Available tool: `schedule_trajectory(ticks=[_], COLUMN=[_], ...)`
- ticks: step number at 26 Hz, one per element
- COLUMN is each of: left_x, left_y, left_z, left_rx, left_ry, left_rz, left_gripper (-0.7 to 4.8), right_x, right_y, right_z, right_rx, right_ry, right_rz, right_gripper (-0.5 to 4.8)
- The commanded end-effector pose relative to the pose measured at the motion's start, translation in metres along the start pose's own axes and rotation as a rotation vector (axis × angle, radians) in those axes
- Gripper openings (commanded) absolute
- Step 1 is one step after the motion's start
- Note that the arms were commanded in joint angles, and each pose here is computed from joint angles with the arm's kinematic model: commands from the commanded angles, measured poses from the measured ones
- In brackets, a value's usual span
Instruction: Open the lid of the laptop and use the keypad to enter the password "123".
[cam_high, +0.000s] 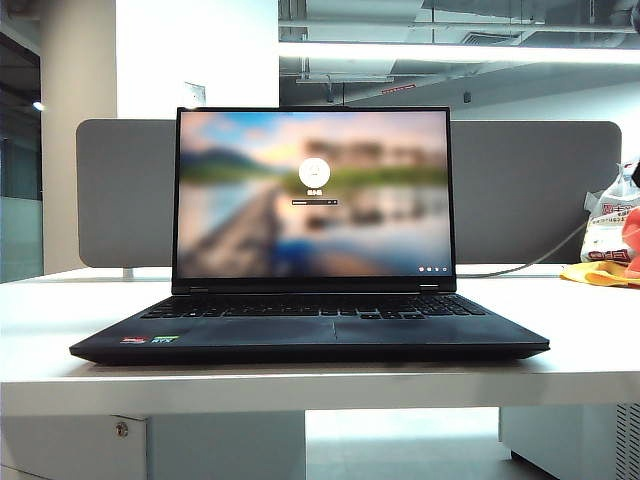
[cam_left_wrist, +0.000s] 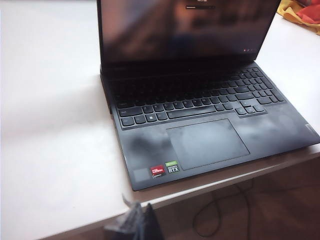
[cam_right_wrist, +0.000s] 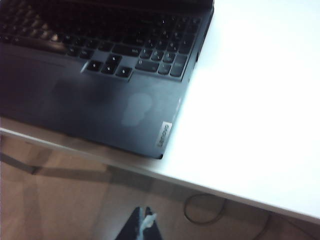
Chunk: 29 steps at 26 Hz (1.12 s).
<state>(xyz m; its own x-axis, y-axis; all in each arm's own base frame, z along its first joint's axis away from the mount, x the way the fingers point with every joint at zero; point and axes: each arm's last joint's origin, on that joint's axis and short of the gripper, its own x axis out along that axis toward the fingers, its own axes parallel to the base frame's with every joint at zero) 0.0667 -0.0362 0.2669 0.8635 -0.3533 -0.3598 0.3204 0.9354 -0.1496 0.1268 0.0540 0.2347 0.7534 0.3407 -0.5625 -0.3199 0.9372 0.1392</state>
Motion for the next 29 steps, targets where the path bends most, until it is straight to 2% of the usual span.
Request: schedule_trajectory(ticks=[1,13,15,17,22,26,29], left_x=[-0.001,-0.001,-0.002,0.0,0.017,0.034,0.041], left_y=[0.0,0.0,0.005,0.009,0.028,0.044,0.052], left_z=[0.001,0.001,0.001,0.0,-0.013,-0.041,-0.059], left_rx=[0.004,0.017,0.093,0.079,0.002,-0.029,-0.043], left_ry=[-0.006,-0.002,-0.023,-0.042,-0.209,-0.325,-0.374], left_rz=[-0.005,0.004,0.083,0.135,0.301,0.366,0.412], left_gripper=[-0.05,-0.05,-0.05,-0.05,-0.05,-0.05,-0.05], right_x=[-0.001,-0.001,-0.001,-0.001,-0.001,-0.001,-0.001], right_y=[0.0,0.0,0.0,0.0,0.0,0.0,0.0], right_z=[0.001,0.001,0.001,0.001,0.001,0.001,0.001], right_rx=[0.003,0.003,0.002,0.003,0.003,0.003,0.003], right_ry=[-0.005,-0.005,-0.005,-0.005,-0.005,-0.006,-0.005], right_rz=[0.004,0.003,0.004,0.003,0.005,-0.004,0.0], right_gripper=[-0.08,-0.08,-0.09,-0.09,-0.08,-0.08,-0.08])
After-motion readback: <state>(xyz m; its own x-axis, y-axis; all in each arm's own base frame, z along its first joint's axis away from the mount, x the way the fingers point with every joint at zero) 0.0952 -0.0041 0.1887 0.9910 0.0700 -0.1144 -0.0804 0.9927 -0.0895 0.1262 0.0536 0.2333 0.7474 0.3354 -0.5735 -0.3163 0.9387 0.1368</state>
